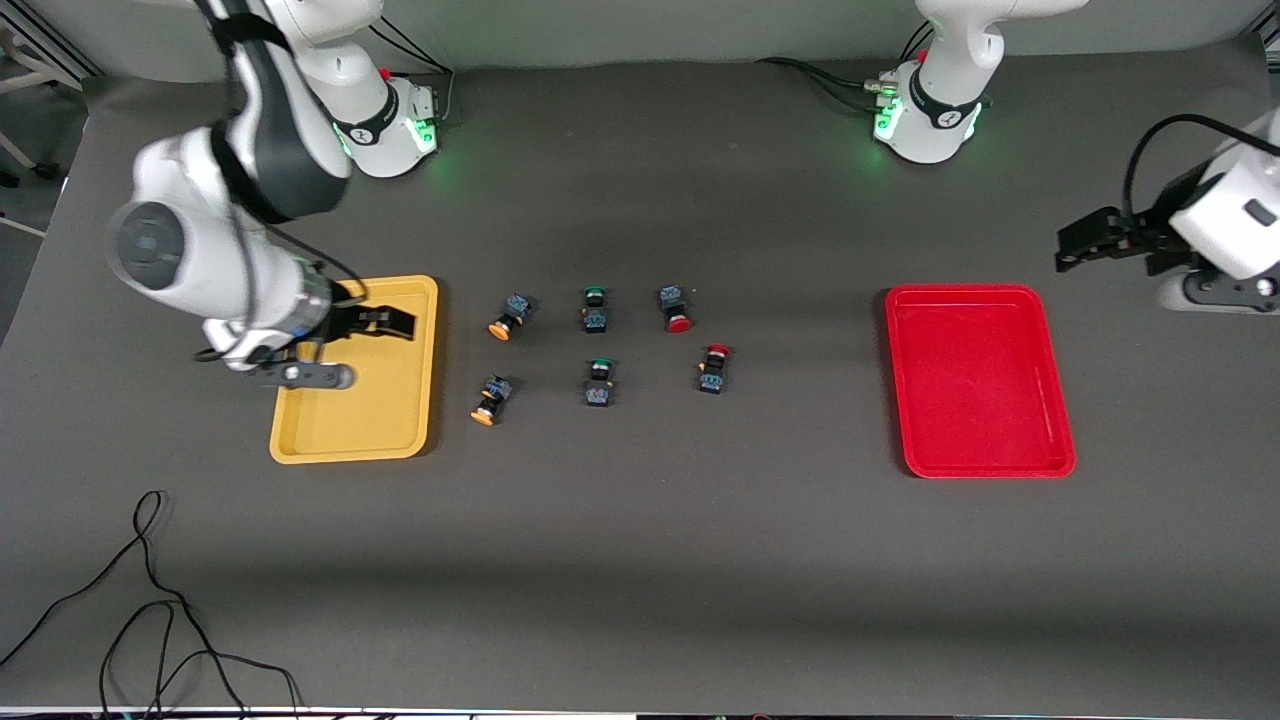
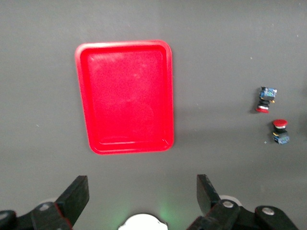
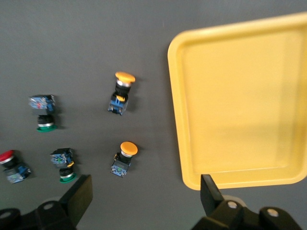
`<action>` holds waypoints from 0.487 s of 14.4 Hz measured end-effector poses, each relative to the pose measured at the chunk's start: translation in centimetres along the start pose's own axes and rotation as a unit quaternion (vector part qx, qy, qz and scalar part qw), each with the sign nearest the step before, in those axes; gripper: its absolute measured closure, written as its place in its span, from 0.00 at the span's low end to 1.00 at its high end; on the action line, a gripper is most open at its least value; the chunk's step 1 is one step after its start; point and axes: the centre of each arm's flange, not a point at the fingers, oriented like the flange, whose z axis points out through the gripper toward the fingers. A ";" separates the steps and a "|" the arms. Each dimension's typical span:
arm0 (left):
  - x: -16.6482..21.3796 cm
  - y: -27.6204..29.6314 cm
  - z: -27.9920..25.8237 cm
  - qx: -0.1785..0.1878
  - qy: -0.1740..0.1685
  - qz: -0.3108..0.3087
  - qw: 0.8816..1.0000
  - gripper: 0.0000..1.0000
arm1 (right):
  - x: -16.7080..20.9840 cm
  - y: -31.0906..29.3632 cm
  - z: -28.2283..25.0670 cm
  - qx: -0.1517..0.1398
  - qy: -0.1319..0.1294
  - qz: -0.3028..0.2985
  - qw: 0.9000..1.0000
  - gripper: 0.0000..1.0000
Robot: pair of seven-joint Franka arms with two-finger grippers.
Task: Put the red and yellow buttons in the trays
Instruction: 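Move the right gripper toward the orange buttons while the left gripper reaches inward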
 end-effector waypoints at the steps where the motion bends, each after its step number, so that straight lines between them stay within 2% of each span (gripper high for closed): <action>1: 0.0 1.4 0.8 0.000 -0.007 0.005 1.000 0.00 | -0.6 -0.7 2.0 -0.002 0.004 0.008 1.000 0.00; 4: -0.5 7.5 3.9 0.008 -0.017 0.009 1.000 0.00 | -2.8 -2.1 8.4 -0.004 0.022 0.050 0.998 0.00; 7: -2.4 16.5 6.3 0.014 0.005 -0.016 1.000 0.00 | -5.4 -4.5 13.1 -0.016 0.020 0.079 0.997 0.00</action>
